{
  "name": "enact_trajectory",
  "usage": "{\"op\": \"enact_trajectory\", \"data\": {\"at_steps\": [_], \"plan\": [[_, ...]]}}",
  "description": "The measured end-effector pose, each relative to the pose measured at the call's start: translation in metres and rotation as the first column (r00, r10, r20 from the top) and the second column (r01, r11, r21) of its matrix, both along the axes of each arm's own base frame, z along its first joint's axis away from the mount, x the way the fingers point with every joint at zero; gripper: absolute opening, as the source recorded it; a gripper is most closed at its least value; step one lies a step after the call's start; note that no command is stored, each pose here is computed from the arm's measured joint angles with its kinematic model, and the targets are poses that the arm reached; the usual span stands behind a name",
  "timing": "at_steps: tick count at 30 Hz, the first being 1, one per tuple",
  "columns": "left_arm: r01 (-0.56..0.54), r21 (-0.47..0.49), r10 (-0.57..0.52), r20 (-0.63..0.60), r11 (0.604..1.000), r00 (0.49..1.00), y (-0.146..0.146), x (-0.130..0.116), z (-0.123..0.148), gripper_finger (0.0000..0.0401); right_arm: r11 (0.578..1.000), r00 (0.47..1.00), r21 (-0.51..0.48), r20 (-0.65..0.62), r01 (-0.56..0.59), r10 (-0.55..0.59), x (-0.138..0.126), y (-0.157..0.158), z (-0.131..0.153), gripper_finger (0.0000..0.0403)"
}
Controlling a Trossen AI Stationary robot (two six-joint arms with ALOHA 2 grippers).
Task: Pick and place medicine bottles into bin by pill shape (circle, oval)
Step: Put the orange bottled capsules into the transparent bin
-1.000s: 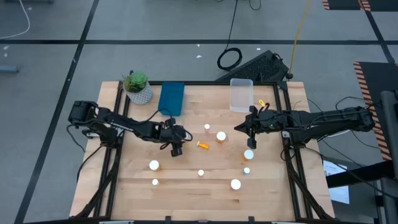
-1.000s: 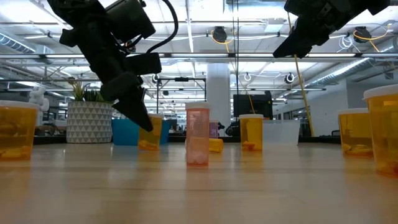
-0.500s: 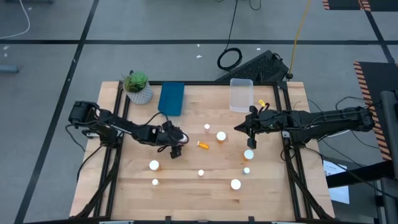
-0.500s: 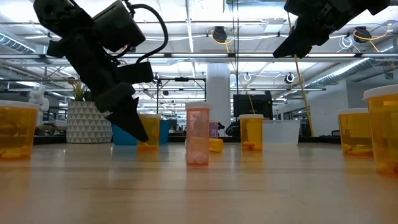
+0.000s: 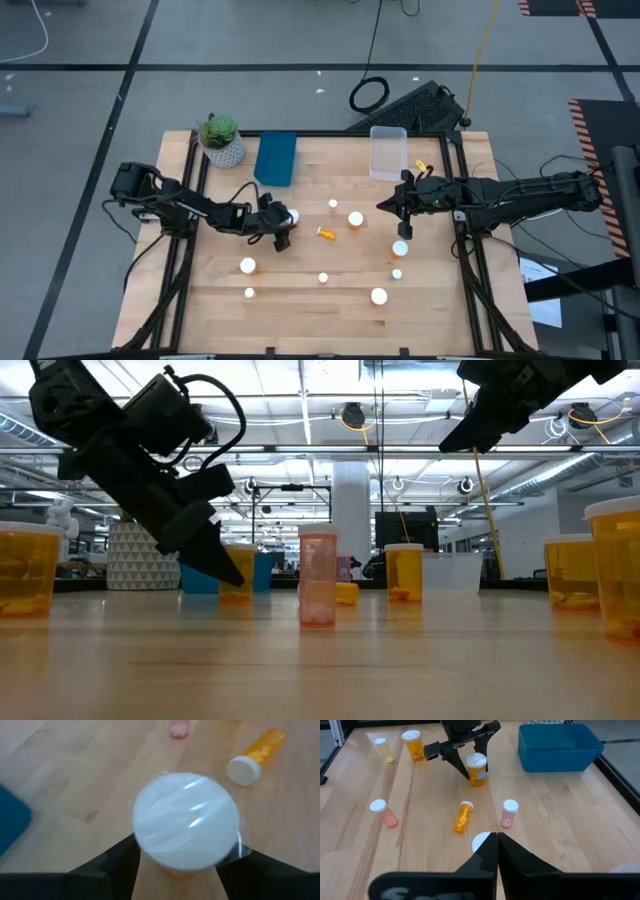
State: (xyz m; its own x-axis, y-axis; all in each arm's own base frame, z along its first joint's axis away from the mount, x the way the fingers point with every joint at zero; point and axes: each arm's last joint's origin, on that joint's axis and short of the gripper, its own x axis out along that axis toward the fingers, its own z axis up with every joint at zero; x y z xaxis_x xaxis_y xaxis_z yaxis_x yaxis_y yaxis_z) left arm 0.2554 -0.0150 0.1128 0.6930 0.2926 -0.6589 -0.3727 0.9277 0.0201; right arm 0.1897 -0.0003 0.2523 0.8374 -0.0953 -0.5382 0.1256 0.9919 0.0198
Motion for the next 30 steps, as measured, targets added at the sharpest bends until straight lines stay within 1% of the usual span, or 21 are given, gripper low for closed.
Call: {"op": "enact_trajectory", "data": {"at_steps": [3, 7, 10, 13, 15, 18, 20, 26, 30], "plan": [[0.005, 0.004, -0.005, 0.016, 1.000, 1.000, 0.000, 0.001, 0.001, 0.0198, 1.000, 1.000, 0.000, 0.010, 0.000, 0.000, 0.001, 0.000, 0.000, 0.0000], [0.037, 0.034, -0.039, 0.048, 0.999, 0.998, -0.001, 0.004, 0.005, 0.0169, 1.000, 0.998, 0.008, 0.064, 0.012, -0.013, 0.009, 0.000, -0.004, 0.0000], [0.057, 0.058, -0.061, 0.055, 0.997, 0.997, -0.001, 0.007, 0.007, 0.0164, 0.998, 0.995, 0.010, 0.079, 0.063, -0.063, 0.021, -0.001, -0.012, 0.0002], [0.078, 0.083, -0.083, 0.063, 0.994, 0.995, -0.001, 0.012, 0.012, 0.0168, 0.997, 0.993, 0.021, 0.095, 0.068, -0.069, 0.039, -0.001, -0.022, 0.0020], [0.091, 0.095, -0.098, 0.071, 0.991, 0.993, -0.001, 0.016, 0.017, 0.0171, 0.998, 0.992, 0.012, 0.115, 0.058, -0.059, 0.052, -0.001, -0.029, 0.0040], [0.135, 0.110, -0.144, 0.086, 0.985, 0.986, -0.002, 0.025, 0.026, 0.0172, 0.999, 0.995, -0.016, 0.090, 0.045, -0.043, 0.073, 0.000, -0.036, 0.0080], [0.170, 0.115, -0.180, 0.080, 0.979, 0.980, -0.003, 0.031, 0.033, 0.0172, 0.999, 0.996, -0.026, 0.078, 0.040, -0.038, 0.089, 0.000, -0.036, 0.0110], [0.224, 0.121, -0.220, -0.041, 0.967, 0.975, 0.002, 0.048, 0.055, 0.0172, 1.000, 1.000, -0.031, 0.015, 0.001, -0.001, 0.135, 0.002, -0.030, 0.0197], [0.236, 0.120, -0.224, -0.106, 0.964, 0.969, 0.005, 0.052, 0.065, 0.0172, 0.998, 1.000, -0.061, -0.003, -0.018, 0.018, 0.154, 0.002, -0.025, 0.0242]]}}
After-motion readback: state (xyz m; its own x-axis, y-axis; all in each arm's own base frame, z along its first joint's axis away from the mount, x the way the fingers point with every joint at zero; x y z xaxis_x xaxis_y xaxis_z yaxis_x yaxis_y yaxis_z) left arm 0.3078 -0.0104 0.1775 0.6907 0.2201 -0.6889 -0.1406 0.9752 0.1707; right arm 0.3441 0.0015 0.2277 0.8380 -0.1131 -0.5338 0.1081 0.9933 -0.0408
